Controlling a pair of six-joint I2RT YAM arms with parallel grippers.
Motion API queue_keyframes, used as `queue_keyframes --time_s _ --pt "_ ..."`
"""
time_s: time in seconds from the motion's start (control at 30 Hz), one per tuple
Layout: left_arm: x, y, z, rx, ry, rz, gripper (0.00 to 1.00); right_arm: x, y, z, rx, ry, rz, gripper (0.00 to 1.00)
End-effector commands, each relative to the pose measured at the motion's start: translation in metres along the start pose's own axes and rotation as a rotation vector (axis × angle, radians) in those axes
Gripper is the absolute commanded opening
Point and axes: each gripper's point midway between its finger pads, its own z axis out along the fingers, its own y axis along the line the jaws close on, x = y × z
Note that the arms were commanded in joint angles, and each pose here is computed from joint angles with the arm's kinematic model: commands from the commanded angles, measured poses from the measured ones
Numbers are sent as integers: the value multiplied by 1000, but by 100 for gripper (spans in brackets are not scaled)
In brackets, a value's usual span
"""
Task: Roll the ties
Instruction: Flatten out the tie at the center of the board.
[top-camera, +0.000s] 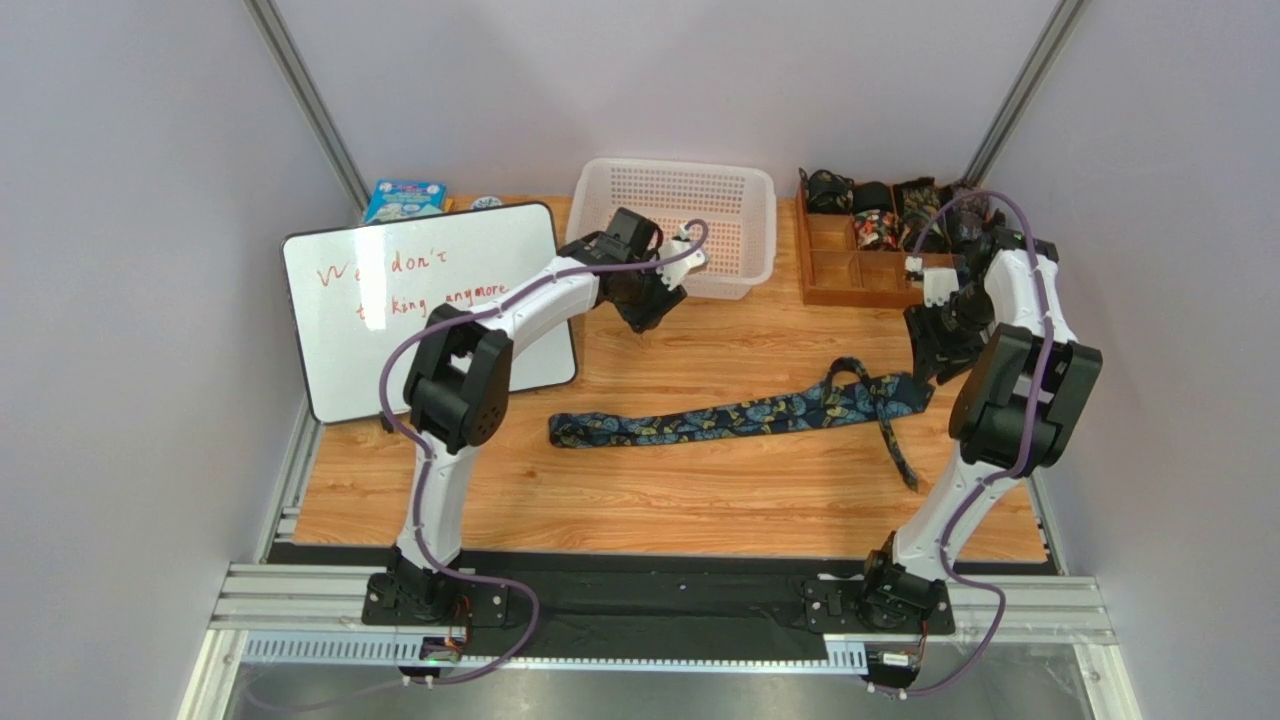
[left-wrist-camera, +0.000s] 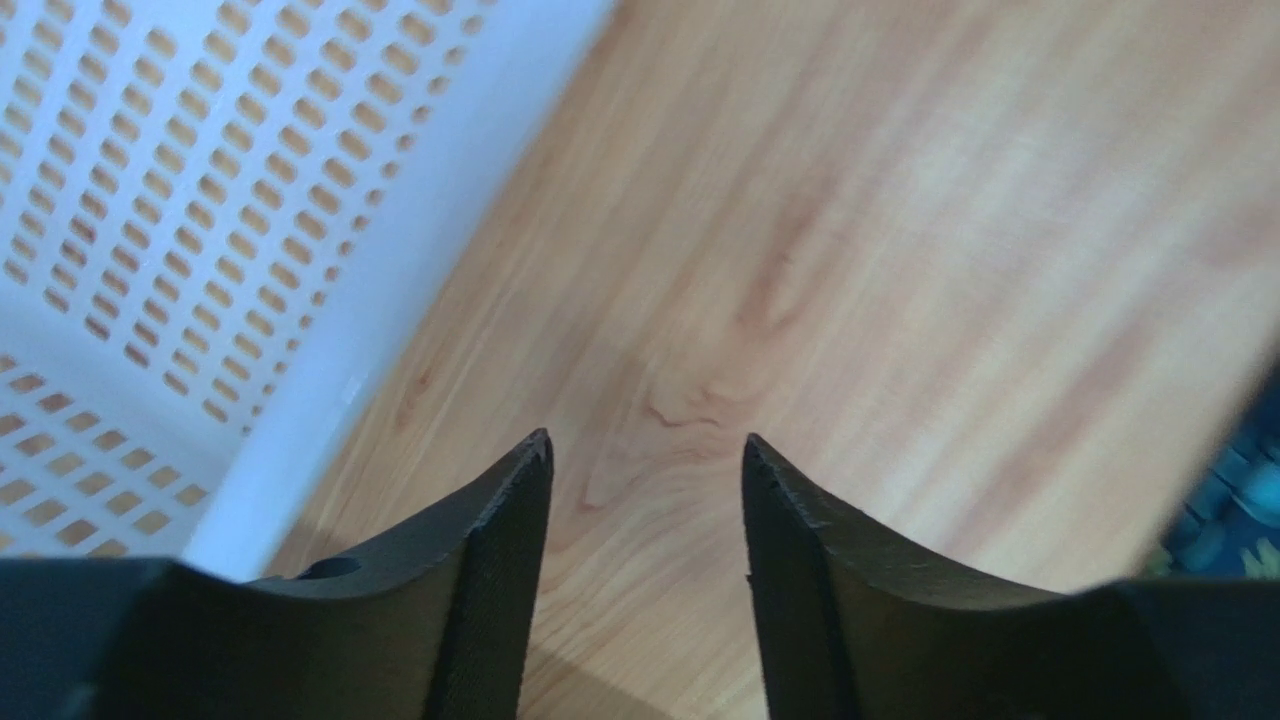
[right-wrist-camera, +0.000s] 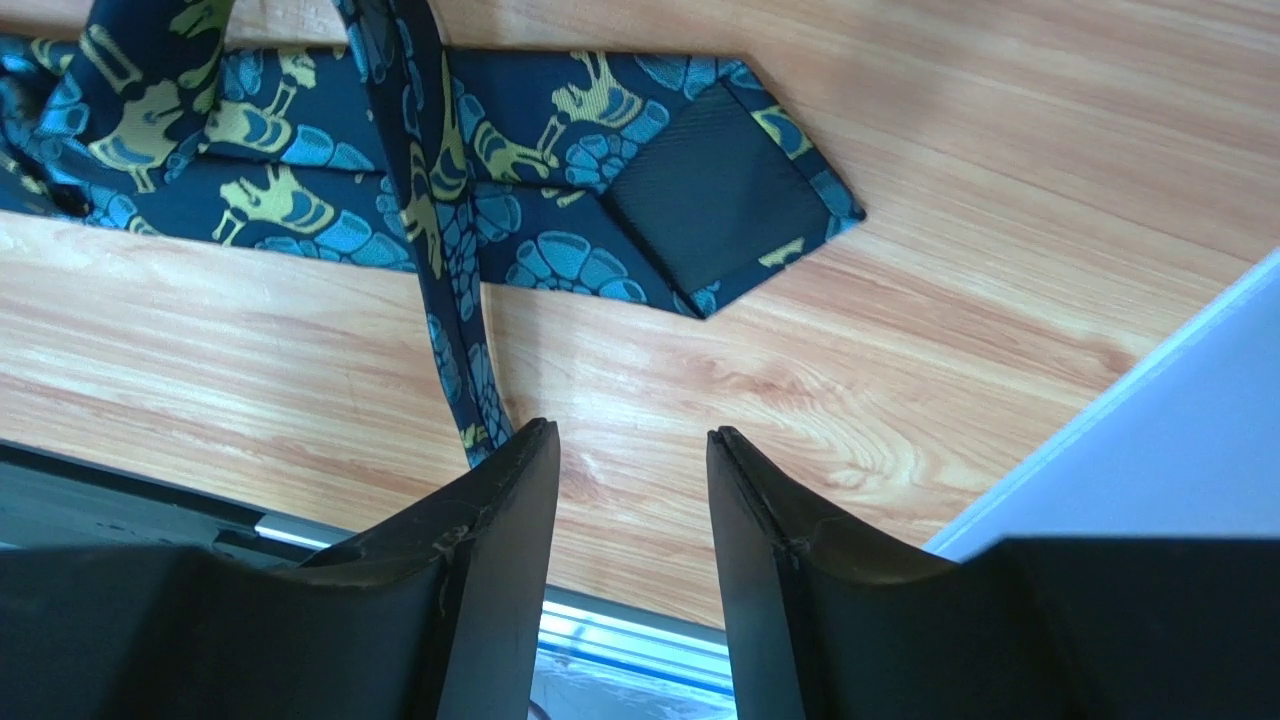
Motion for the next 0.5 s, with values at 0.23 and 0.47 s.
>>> queue_keyframes --time_s 0.23,0.47 --pt "46 -112 -149 426 -41 380 81 -22 -26 44 87 34 76 48" --pt "85 -123 -135 408 88 412 88 -2 -17 73 102 115 47 47"
